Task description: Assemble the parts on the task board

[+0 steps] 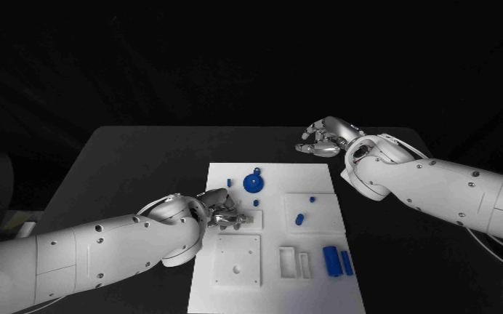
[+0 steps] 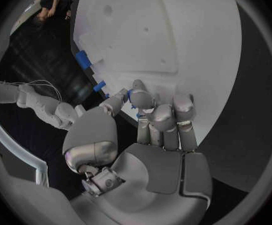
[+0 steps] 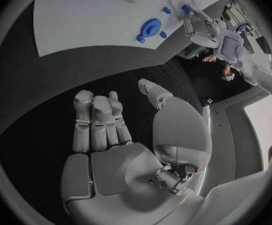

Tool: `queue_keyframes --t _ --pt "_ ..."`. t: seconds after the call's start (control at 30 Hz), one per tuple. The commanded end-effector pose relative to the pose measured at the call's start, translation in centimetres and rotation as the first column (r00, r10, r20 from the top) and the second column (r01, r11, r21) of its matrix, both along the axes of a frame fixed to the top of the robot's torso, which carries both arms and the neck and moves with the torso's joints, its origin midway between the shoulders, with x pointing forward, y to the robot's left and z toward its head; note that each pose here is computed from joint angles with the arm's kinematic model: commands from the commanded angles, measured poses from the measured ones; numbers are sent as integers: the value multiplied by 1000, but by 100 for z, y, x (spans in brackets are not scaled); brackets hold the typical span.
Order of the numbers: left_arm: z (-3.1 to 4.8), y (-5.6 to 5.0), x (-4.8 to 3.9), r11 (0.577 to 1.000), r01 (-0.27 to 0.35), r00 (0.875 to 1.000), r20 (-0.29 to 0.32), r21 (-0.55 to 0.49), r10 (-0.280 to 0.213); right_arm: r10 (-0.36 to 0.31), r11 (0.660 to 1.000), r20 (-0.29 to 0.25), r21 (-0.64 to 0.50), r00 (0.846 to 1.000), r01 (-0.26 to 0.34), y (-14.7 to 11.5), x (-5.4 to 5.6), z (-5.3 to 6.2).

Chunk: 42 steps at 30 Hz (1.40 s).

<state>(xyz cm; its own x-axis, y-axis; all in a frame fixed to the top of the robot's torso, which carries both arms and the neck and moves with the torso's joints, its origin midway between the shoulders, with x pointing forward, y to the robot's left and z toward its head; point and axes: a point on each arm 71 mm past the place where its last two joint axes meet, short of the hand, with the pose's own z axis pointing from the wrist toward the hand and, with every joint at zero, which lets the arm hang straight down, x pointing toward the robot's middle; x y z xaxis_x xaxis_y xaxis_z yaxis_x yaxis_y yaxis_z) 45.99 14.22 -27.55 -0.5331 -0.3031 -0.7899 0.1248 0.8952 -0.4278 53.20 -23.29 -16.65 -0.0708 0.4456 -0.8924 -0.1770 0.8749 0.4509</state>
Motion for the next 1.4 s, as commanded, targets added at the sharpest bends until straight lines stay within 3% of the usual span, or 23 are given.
queue_keyframes --t 0.03,1.1,1.2,1.27,1.4 --pt "-65 33 -15 1000 -7 999 -51 26 8 11 1000 -4 -3 1000 -11 12 -3 -4" --pt "-31 81 12 999 -39 998 -54 -20 38 5 1000 -3 -5 1000 -5 -18 1 -5" --pt "41 77 53 998 -47 997 -61 -47 45 4 1000 -3 -4 1000 -4 -20 3 -7" --pt "57 97 55 998 -48 994 -97 -49 43 2 1000 -3 -4 1000 -2 -28 5 -10" --pt "175 117 108 994 -62 990 -128 -86 51 -5 1000 -2 -5 1000 5 -50 17 -13"
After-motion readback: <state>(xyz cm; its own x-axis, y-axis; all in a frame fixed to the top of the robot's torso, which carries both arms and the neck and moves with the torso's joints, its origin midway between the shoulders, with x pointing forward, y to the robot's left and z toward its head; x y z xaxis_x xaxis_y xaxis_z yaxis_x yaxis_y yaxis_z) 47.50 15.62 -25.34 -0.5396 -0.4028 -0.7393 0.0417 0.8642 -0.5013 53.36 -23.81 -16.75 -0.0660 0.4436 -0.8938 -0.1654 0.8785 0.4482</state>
